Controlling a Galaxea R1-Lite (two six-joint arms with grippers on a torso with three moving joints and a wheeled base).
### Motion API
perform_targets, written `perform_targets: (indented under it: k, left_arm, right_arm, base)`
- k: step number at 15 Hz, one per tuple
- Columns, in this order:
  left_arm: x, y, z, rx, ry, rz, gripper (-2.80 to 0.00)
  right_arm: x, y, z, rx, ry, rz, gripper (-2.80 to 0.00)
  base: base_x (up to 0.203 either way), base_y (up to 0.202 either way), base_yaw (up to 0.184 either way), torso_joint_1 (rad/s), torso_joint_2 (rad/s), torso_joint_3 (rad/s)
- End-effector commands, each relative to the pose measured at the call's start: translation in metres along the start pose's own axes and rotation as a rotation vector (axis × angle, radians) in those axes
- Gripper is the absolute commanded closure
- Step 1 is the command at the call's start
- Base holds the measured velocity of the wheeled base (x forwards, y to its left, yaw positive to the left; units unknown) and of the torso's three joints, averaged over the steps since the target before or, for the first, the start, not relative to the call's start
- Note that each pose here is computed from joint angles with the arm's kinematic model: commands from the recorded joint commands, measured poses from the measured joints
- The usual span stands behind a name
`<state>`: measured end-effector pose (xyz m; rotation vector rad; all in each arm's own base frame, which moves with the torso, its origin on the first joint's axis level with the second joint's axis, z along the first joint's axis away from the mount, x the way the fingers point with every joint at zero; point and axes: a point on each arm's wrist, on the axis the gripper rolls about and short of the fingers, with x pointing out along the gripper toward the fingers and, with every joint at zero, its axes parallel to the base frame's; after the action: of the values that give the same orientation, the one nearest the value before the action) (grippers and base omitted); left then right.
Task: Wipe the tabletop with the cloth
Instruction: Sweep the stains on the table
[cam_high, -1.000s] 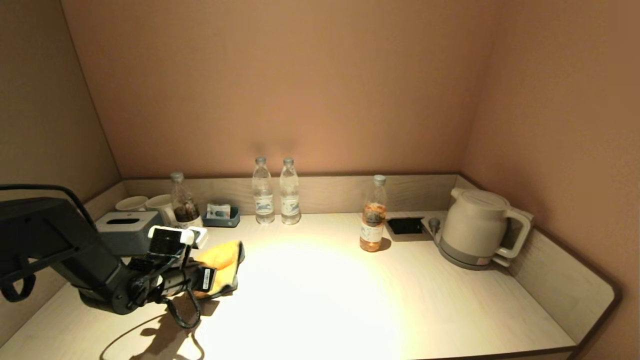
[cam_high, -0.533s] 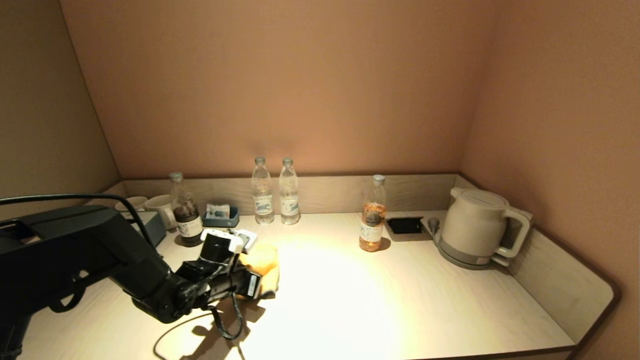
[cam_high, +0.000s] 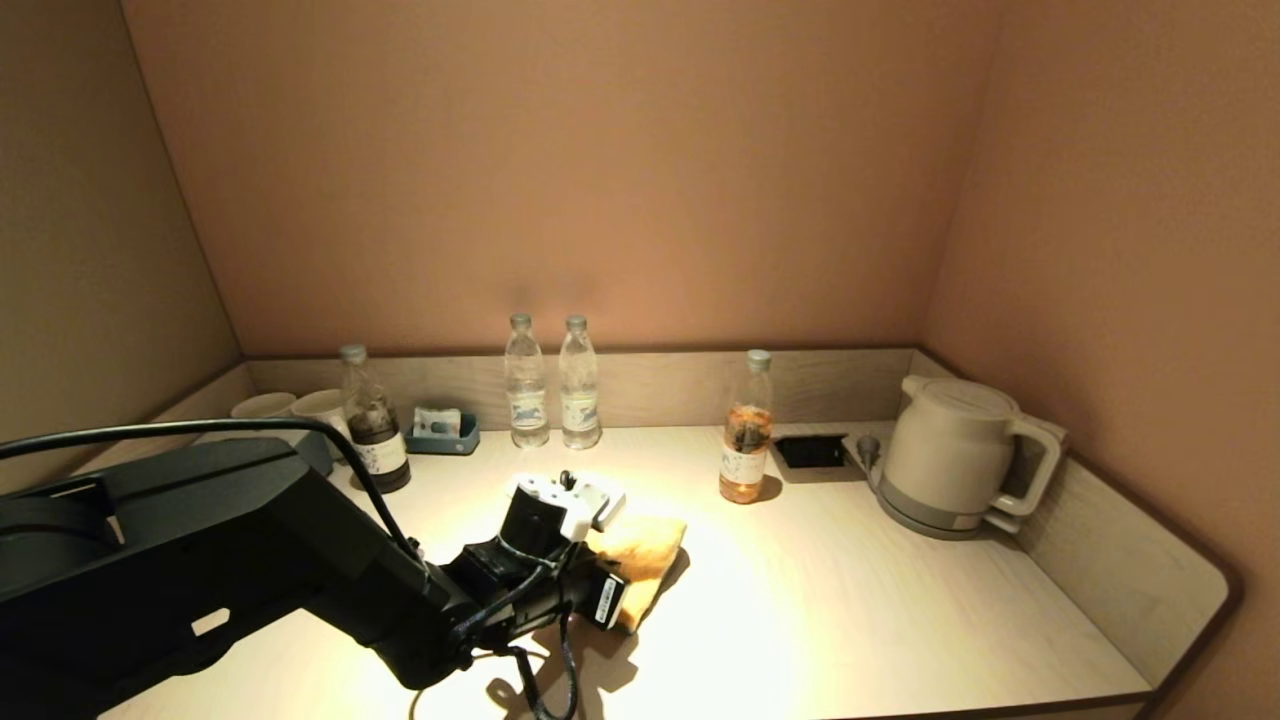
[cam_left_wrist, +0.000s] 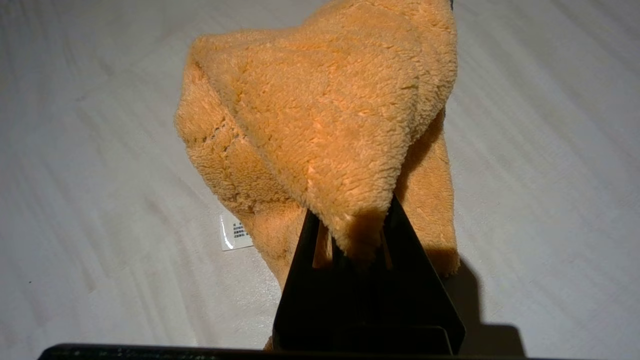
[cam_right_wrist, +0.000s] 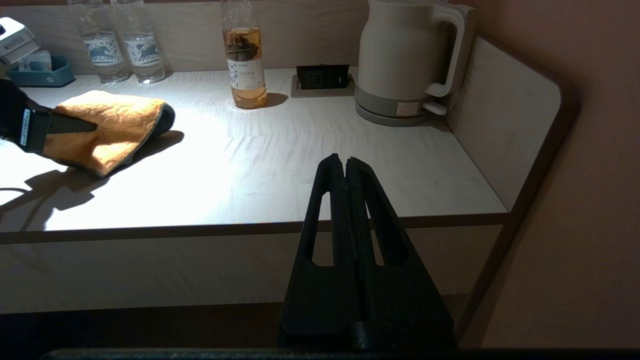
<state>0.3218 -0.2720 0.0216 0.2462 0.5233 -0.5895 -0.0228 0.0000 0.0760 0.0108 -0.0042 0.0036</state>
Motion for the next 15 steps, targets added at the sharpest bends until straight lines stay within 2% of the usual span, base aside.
perform_targets:
  k: [1,3,5,7,9,10,13,15]
  left_arm:
    - [-0.002,-0.019,0.001,0.021,-0.013,-0.039,0.00]
    - [-0.008,-0.040,-0.004,0.047,-0.003,-0.081,0.00]
    - [-0.011,-0.044,-0.006,0.051,0.001,-0.087,0.00]
    - [-0.022,-0.049,-0.023,0.069,0.062,-0.098,0.00]
    - [-0.038,-0.042,-0.038,0.066,0.099,-0.081,0.00]
    - [-0.043,-0.035,-0.044,0.056,0.098,-0.063,0.00]
    - [-0.056,0.006,-0.066,0.010,0.064,0.034,0.00]
    - [-0.067,0.042,-0.083,-0.009,0.065,0.125,0.00]
  right_arm:
    - [0.000,0.000,0.000,0.000,-0.002,0.001,0.00]
    - [0.000,0.000,0.000,0.000,0.000,0.001,0.00]
    - [0.000,0.000,0.000,0.000,-0.001,0.001,0.00]
    - [0.000,0.000,0.000,0.000,-0.002,0.001,0.00]
    - [0.000,0.000,0.000,0.000,0.000,0.001,0.00]
    - [0.000,0.000,0.000,0.000,0.000,0.001,0.00]
    - [0.000,0.000,0.000,0.000,-0.001,0.001,0.00]
    - [0.000,0.000,0.000,0.000,-0.002,0.001,0.00]
  base:
    - [0.000,0.000,0.000,0.000,0.00,0.000]
    - [0.000,0.000,0.000,0.000,0.00,0.000]
    - [0.000,0.000,0.000,0.000,0.00,0.000]
    - [0.000,0.000,0.000,0.000,0.00,0.000]
    - [0.000,0.000,0.000,0.000,0.00,0.000]
    - [0.000,0.000,0.000,0.000,0.00,0.000]
    - [0.000,0.000,0.000,0.000,0.00,0.000]
    - [0.000,0.000,0.000,0.000,0.00,0.000]
